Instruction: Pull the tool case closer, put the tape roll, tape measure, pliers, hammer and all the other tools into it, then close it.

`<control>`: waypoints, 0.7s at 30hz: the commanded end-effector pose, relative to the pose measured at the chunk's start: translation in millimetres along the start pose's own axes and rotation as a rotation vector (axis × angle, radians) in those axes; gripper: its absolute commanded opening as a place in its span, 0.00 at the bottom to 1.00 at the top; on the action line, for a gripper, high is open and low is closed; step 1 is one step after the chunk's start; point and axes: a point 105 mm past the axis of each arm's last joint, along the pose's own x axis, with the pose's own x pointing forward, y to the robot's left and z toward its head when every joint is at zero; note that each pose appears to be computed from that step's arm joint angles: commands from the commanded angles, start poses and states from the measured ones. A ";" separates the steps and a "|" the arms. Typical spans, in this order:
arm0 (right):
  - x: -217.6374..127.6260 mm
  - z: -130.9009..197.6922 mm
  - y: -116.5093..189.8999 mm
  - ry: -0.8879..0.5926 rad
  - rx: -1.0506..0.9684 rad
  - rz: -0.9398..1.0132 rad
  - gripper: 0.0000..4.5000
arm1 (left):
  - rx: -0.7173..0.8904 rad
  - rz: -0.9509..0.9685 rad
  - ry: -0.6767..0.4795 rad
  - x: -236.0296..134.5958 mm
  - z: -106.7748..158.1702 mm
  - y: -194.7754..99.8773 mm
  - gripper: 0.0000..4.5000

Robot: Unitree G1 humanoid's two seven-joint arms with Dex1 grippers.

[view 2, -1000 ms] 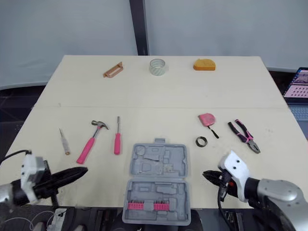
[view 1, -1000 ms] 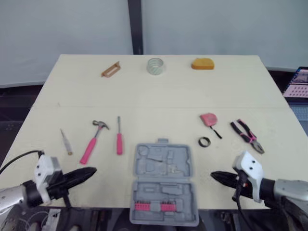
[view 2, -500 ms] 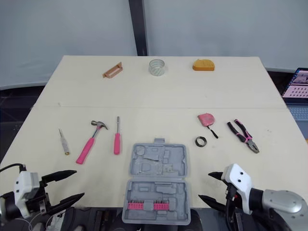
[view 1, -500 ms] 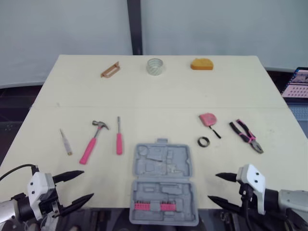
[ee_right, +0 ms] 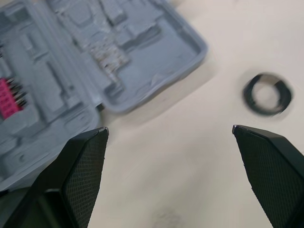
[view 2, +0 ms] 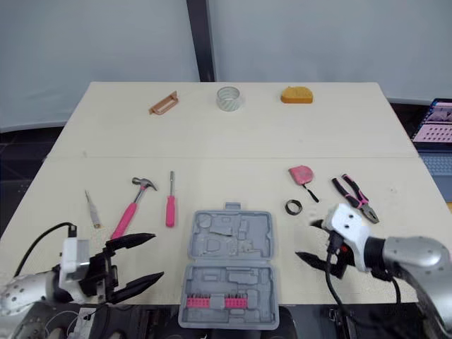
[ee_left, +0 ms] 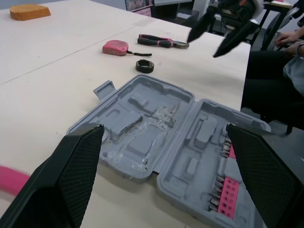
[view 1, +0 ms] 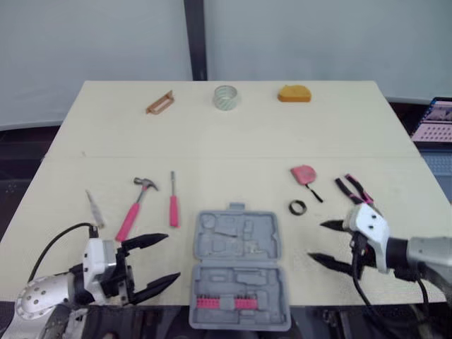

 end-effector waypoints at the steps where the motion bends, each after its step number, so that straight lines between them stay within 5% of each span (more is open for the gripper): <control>1: 8.3 1.7 -14.2 0.066 -0.035 -0.004 0.98 | 0.035 0.007 -0.009 5.0 5.9 0.9 0.98; 10: 44.3 2.4 -47.4 0.137 -0.111 0.019 0.98 | 0.050 0.035 -0.005 9.5 6.2 3.4 0.98; 21: 71.9 -2.2 -51.9 0.147 -0.115 0.080 0.98 | 0.050 0.065 0.014 8.0 5.4 -3.4 0.98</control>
